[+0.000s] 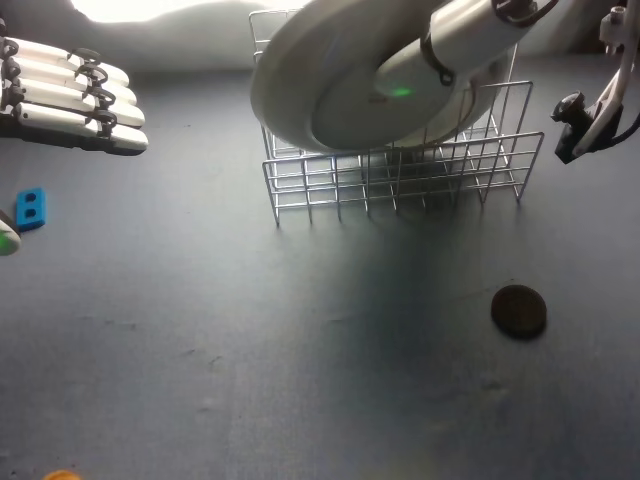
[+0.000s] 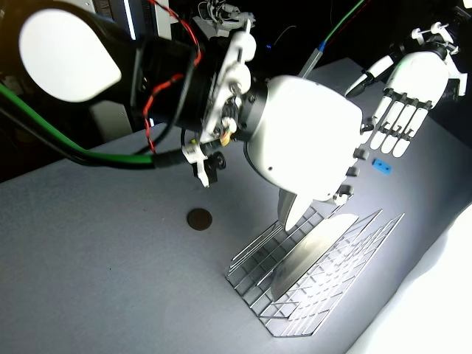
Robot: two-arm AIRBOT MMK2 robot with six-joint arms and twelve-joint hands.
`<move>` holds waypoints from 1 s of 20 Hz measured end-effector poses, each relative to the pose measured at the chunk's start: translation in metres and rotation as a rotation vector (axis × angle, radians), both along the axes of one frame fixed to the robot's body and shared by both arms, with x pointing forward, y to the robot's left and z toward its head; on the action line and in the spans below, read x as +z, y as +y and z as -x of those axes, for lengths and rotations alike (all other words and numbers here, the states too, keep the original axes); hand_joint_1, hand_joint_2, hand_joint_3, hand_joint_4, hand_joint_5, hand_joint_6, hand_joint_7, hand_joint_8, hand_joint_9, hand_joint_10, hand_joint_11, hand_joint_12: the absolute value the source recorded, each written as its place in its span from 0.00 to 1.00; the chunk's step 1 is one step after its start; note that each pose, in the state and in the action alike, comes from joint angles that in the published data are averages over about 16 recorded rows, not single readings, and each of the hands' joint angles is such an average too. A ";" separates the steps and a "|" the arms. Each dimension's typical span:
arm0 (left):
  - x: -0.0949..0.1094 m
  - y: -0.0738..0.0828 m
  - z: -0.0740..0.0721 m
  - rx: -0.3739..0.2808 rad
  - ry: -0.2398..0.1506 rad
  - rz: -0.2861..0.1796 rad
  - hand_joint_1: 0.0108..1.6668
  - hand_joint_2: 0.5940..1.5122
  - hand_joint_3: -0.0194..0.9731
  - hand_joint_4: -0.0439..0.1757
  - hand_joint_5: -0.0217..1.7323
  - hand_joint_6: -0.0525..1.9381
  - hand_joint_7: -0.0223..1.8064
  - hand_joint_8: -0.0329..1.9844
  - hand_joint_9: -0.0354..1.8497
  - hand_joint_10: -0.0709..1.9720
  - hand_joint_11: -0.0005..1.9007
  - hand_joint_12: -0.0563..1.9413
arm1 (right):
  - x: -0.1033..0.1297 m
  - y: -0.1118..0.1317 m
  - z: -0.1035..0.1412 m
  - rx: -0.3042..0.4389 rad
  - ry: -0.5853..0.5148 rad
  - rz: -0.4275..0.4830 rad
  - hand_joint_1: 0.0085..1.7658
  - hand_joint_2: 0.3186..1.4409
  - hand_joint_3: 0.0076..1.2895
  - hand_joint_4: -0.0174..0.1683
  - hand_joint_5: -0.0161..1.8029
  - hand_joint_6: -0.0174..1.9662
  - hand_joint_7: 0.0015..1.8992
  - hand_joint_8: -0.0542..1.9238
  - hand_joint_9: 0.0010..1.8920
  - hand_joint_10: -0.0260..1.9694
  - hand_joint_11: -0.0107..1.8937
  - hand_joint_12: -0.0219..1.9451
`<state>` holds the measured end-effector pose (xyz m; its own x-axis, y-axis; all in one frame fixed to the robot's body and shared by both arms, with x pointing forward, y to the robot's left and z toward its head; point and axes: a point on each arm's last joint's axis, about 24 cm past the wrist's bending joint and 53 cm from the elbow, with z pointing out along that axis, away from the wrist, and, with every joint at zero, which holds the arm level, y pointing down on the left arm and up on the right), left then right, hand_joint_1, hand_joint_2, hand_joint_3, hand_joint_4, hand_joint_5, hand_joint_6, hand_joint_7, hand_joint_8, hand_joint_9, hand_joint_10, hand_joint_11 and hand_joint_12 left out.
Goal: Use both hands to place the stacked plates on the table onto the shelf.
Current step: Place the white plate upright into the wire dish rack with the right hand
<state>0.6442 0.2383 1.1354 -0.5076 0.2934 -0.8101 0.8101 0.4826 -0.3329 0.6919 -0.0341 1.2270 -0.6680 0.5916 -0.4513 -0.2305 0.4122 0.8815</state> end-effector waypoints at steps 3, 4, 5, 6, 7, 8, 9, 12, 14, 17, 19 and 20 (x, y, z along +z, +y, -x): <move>0.000 0.000 0.000 -0.001 0.000 0.000 0.00 0.61 0.02 0.24 0.02 0.03 0.02 0.01 0.03 0.04 0.01 0.03 | -0.008 0.002 -0.003 0.003 0.000 0.014 0.69 0.62 0.00 0.23 0.53 0.47 0.55 0.44 0.68 0.03 0.44 0.61; 0.000 0.000 0.000 -0.001 0.000 0.000 0.00 0.61 0.02 0.24 0.02 0.03 0.02 0.01 0.03 0.04 0.01 0.03 | -0.011 0.003 -0.005 0.005 0.000 0.019 0.69 0.62 0.00 0.23 0.53 0.47 0.55 0.44 0.68 0.03 0.44 0.61; 0.000 0.000 0.000 -0.001 0.000 0.000 0.00 0.61 0.02 0.24 0.02 0.03 0.02 0.01 0.03 0.04 0.01 0.03 | -0.014 0.004 -0.006 0.006 0.000 0.023 0.69 0.62 0.00 0.23 0.53 0.47 0.55 0.44 0.68 0.03 0.44 0.61; 0.000 0.000 0.000 -0.002 0.000 -0.001 0.00 0.61 0.02 0.24 0.02 0.03 0.02 0.01 0.03 0.04 0.01 0.03 | -0.017 0.005 -0.007 0.007 -0.001 0.028 0.69 0.62 0.00 0.23 0.53 0.47 0.55 0.44 0.68 0.03 0.44 0.61; 0.000 0.000 0.000 -0.002 0.000 -0.001 0.00 0.61 0.02 0.24 0.02 0.03 0.02 0.01 0.03 0.04 0.01 0.03 | -0.019 0.005 -0.009 0.007 -0.002 0.032 0.69 0.62 0.00 0.22 0.53 0.47 0.55 0.44 0.68 0.04 0.43 0.61; 0.000 0.000 0.001 -0.003 0.000 -0.002 0.00 0.61 0.02 0.24 0.02 0.03 0.02 0.01 0.03 0.04 0.01 0.03 | -0.022 0.006 -0.010 0.008 -0.002 0.037 0.69 0.62 0.00 0.22 0.53 0.46 0.55 0.44 0.68 0.04 0.43 0.61; 0.000 0.000 0.001 -0.003 0.000 -0.002 0.00 0.61 0.02 0.24 0.02 0.03 0.02 0.01 0.03 0.04 0.01 0.03 | -0.024 0.007 -0.011 0.008 -0.002 0.041 0.69 0.62 0.00 0.21 0.53 0.46 0.55 0.43 0.68 0.04 0.43 0.61; -0.001 0.000 0.001 -0.005 0.001 -0.003 0.00 0.61 0.02 0.24 0.02 0.03 0.02 0.01 0.03 0.04 0.01 0.03 | -0.032 0.008 -0.016 0.008 -0.002 0.054 0.69 0.63 0.00 0.20 0.53 0.45 0.56 0.43 0.68 0.04 0.43 0.61; -0.001 -0.001 0.001 -0.006 0.001 -0.004 0.00 0.61 0.02 0.24 0.02 0.03 0.02 0.01 0.03 0.04 0.01 0.03 | -0.037 0.009 -0.019 0.007 -0.001 0.061 0.69 0.62 0.00 0.19 0.54 0.44 0.56 0.42 0.69 0.04 0.44 0.61; -0.001 -0.001 0.002 -0.007 0.002 -0.005 0.00 0.61 0.02 0.24 0.02 0.03 0.02 0.01 0.03 0.04 0.01 0.03 | -0.044 0.010 -0.023 0.005 0.001 0.070 0.69 0.62 0.00 0.17 0.54 0.43 0.56 0.43 0.69 0.04 0.43 0.61; -0.001 -0.001 0.002 -0.008 0.002 -0.006 0.00 0.61 0.02 0.24 0.02 0.03 0.02 0.01 0.03 0.04 0.01 0.03 | -0.048 0.010 -0.026 0.002 0.004 0.075 0.69 0.62 0.00 0.16 0.54 0.43 0.56 0.44 0.68 0.04 0.43 0.62; -0.002 -0.001 0.002 -0.009 0.003 -0.006 0.00 0.61 0.02 0.24 0.02 0.03 0.02 0.01 0.03 0.04 0.01 0.03 | -0.050 0.010 -0.027 0.001 0.005 0.077 0.69 0.62 0.00 0.16 0.54 0.43 0.56 0.44 0.68 0.04 0.43 0.62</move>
